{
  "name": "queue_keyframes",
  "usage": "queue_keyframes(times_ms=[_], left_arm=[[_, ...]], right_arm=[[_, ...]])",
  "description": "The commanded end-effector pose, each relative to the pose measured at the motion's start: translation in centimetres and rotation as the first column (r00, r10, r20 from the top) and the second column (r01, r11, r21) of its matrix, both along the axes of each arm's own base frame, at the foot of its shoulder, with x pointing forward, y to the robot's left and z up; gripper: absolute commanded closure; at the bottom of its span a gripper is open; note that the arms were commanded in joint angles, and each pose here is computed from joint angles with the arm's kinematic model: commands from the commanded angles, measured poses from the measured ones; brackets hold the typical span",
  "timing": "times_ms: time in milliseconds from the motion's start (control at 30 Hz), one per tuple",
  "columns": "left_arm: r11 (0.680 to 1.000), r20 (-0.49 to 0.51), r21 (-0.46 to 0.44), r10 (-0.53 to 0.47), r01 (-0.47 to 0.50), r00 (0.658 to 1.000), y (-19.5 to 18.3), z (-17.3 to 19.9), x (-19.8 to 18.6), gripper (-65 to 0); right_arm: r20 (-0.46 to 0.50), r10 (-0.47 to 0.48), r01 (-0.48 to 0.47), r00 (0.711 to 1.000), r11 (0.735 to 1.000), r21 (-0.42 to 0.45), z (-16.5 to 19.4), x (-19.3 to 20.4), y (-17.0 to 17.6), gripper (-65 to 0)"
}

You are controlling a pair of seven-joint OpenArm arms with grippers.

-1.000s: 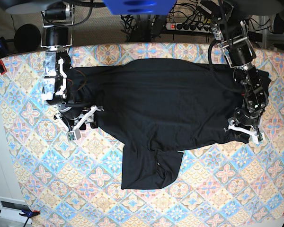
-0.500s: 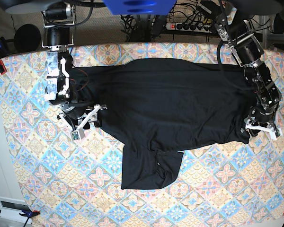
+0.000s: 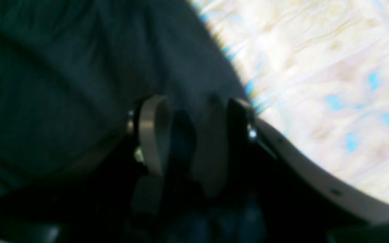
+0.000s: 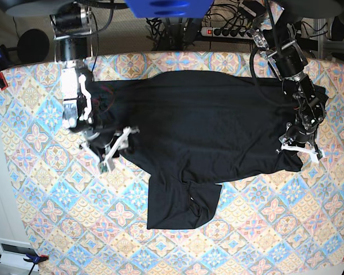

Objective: Layout the t-shirt on the table in an organized manner, then fold the t-shirt properly
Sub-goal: 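Fold the held edge with both grippers over the shirt body toward the hem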

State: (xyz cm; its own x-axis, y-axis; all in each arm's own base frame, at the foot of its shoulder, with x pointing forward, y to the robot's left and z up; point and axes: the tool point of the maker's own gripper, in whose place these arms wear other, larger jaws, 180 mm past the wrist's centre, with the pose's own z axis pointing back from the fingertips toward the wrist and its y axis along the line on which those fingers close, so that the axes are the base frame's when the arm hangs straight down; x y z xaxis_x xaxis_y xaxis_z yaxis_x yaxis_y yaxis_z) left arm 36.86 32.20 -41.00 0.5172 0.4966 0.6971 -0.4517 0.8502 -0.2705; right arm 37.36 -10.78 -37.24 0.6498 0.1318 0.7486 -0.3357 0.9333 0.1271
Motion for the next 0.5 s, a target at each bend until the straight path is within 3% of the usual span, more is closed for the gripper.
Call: queue_keyframes(times_ms=[0, 267, 467], left_arm=[[1.000, 0.052, 0.022, 0.000, -0.001, 0.999, 0.9, 1.9, 1.1, -25.2], [1.000, 0.022, 0.027, 0.000, -0.001, 1.000, 1.8, 2.2, 0.7, -1.2], [0.993, 0.119, 0.114, -0.007, -0.006, 0.993, 2.9, 6.7, 1.3, -0.3]], right_arm=[[0.067, -0.003, 0.003, 0.998, 1.000, 0.012, 2.0, 1.7, -0.2, -26.6], [0.022, 0.078, -0.077, 0.997, 0.997, -0.013, 0.6, 2.3, 2.2, -26.6], [-0.002, 0.113, -0.114, 0.994, 0.993, -0.019, -0.5, 1.7, 3.3, -26.6]])
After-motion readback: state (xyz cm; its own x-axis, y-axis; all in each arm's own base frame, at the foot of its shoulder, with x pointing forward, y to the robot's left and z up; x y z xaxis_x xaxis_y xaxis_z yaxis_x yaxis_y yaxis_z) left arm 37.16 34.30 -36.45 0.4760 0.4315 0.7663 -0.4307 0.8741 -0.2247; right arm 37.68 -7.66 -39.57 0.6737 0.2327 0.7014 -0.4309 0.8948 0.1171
